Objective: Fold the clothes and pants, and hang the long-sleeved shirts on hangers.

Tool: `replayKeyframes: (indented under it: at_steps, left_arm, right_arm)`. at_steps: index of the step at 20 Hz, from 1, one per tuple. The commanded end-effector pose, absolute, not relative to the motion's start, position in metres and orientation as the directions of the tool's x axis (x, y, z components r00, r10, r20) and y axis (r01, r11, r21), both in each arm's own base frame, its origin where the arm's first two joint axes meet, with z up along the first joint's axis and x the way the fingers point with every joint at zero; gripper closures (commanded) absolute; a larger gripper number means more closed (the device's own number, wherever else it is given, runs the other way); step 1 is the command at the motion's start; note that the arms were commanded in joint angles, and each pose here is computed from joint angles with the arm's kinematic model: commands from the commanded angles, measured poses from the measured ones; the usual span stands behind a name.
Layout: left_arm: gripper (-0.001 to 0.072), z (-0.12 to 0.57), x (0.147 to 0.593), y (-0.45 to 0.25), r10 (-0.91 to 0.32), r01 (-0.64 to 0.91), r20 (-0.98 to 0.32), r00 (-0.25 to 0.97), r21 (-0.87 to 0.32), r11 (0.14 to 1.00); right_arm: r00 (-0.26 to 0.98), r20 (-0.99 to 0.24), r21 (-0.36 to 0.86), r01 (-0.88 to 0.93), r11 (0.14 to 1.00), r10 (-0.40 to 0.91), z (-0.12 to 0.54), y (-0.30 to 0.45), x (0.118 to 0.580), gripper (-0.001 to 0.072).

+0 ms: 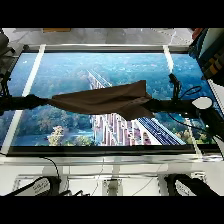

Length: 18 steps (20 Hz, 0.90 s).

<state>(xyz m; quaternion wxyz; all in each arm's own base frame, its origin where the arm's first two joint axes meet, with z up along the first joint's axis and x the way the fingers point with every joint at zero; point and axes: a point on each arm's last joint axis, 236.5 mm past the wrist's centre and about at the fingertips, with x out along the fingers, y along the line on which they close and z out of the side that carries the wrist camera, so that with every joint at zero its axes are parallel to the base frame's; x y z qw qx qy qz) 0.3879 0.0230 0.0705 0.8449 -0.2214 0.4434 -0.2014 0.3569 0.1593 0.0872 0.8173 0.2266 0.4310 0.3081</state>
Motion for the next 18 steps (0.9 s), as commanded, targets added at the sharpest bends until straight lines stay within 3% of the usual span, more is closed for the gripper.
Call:
replayKeyframes:
  at_steps: [1,4,8,15,18]
  left_arm:
    - [0.0695,0.07,0.367,0.014,-0.536,0.149,-0.666,0.519,-0.547,0.824]
    - [0.0695,0.06,0.373,0.022,-0.488,0.098,-0.659,0.572,-0.536,0.839]
    - [0.0695,0.065,0.405,0.03,-0.43,0.028,-0.572,0.699,-0.578,0.815]
    - [0.0695,-0.002,0.459,-0.014,-0.358,-0.019,-0.627,0.692,-0.511,0.859]
    - [0.0695,-0.034,0.471,-0.014,-0.309,-0.096,-0.659,0.686,-0.503,0.859]
  right_arm:
    - [0.446,-0.558,0.607,-0.355,0.711,0.7,0.107,0.16,0.342,0.0702]
    - [0.566,-0.528,0.591,-0.291,0.753,0.633,0.112,0.144,0.373,0.0702]
    - [0.816,-0.43,0.556,-0.098,0.826,0.386,0.119,0.085,0.447,0.0702]
    - [0.813,-0.541,0.586,0.181,0.79,0.215,0.011,0.043,0.5,0.0702]
    - [0.804,-0.554,0.59,0.196,0.783,0.216,-0.004,0.043,0.524,0.0702]
